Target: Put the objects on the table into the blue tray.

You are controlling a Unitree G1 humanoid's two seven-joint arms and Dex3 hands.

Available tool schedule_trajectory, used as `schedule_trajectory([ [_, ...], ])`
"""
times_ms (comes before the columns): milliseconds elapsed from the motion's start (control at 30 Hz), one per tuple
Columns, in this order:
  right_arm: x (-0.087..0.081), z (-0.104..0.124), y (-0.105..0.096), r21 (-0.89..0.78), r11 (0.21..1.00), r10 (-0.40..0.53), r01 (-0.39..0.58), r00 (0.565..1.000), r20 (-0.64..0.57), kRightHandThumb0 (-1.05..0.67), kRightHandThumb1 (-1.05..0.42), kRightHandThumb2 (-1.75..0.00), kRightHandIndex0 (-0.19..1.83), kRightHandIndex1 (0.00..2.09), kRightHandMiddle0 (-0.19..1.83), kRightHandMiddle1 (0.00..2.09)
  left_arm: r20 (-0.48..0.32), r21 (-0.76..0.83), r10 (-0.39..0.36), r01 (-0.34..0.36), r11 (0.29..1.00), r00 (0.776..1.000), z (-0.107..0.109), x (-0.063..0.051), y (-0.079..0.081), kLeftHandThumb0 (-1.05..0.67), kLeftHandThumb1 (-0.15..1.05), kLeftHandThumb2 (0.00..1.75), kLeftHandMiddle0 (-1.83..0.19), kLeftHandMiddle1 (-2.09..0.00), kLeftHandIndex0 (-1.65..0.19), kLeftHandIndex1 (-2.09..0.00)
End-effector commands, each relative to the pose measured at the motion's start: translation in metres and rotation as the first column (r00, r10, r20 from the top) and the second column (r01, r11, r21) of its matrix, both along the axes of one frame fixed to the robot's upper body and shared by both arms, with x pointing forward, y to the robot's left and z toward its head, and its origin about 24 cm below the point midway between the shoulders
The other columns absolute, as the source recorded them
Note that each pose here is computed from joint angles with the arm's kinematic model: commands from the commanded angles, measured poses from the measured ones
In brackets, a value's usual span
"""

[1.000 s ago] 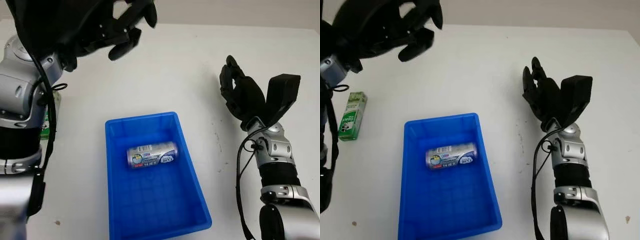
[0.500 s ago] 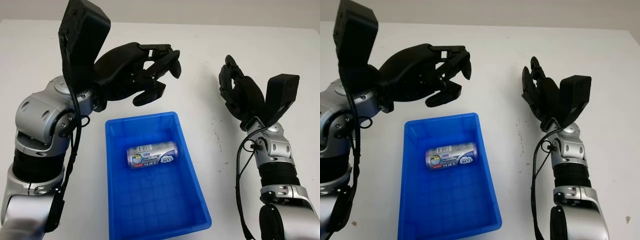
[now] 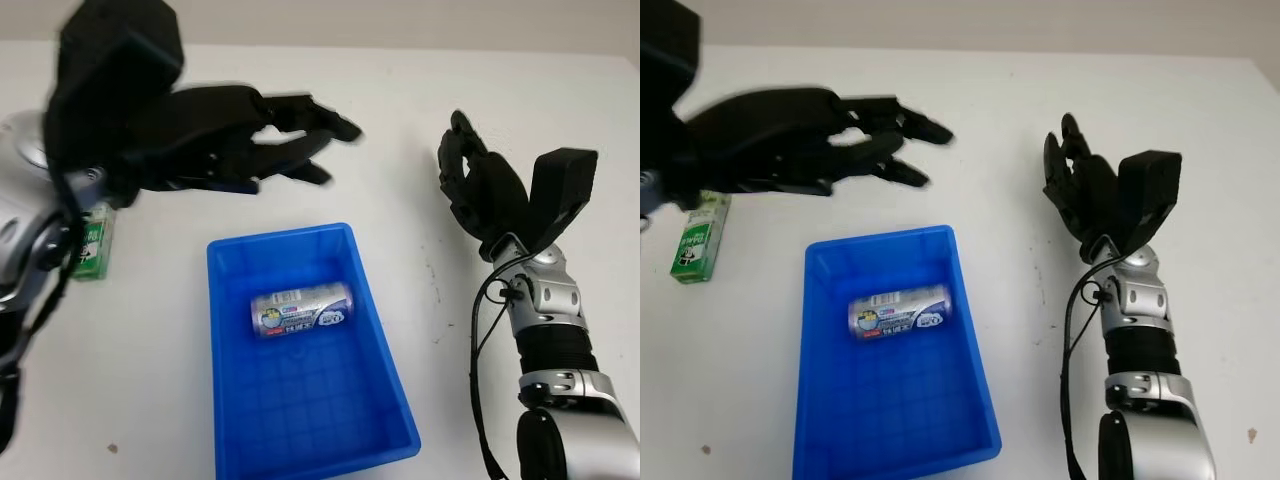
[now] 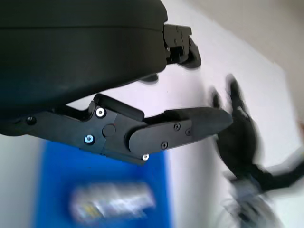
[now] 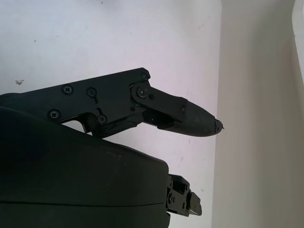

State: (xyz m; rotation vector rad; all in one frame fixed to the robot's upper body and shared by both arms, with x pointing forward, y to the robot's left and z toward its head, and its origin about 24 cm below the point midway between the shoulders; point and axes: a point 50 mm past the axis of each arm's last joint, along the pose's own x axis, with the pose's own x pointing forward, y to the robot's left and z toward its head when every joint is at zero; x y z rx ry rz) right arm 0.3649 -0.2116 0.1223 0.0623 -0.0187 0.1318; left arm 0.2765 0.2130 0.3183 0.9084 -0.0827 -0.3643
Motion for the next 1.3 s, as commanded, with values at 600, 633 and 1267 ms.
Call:
schedule_trajectory([
  [600,0.001,0.001,0.002,0.003,1.000,0.024,-0.024,1.000,0.003,-0.58,-1.05,-0.72,-0.19,0.00,-0.19,0.00,-0.038,0.267,0.465,-0.440,0.857,0.884,-0.004,-0.025,0.123,-0.87,0.89,0.06,0.01,-0.26,0.19,0.00],
  [633,0.001,0.001,0.002,0.004,1.000,0.022,-0.022,1.000,0.001,-0.58,-1.05,-0.72,-0.19,0.00,-0.19,0.00,-0.045,0.291,0.465,-0.433,0.853,0.884,-0.007,-0.025,0.124,-0.88,0.90,0.06,0.09,-0.17,0.19,0.00],
  [1267,0.001,-0.003,-0.002,-0.001,0.999,0.049,-0.049,0.999,-0.014,-0.58,-1.05,-0.72,-0.19,0.00,-0.19,0.00,0.091,0.976,-0.468,-0.173,-0.134,0.879,-0.054,-0.038,0.148,-0.02,1.03,0.48,0.19,-0.01,0.19,0.00],
])
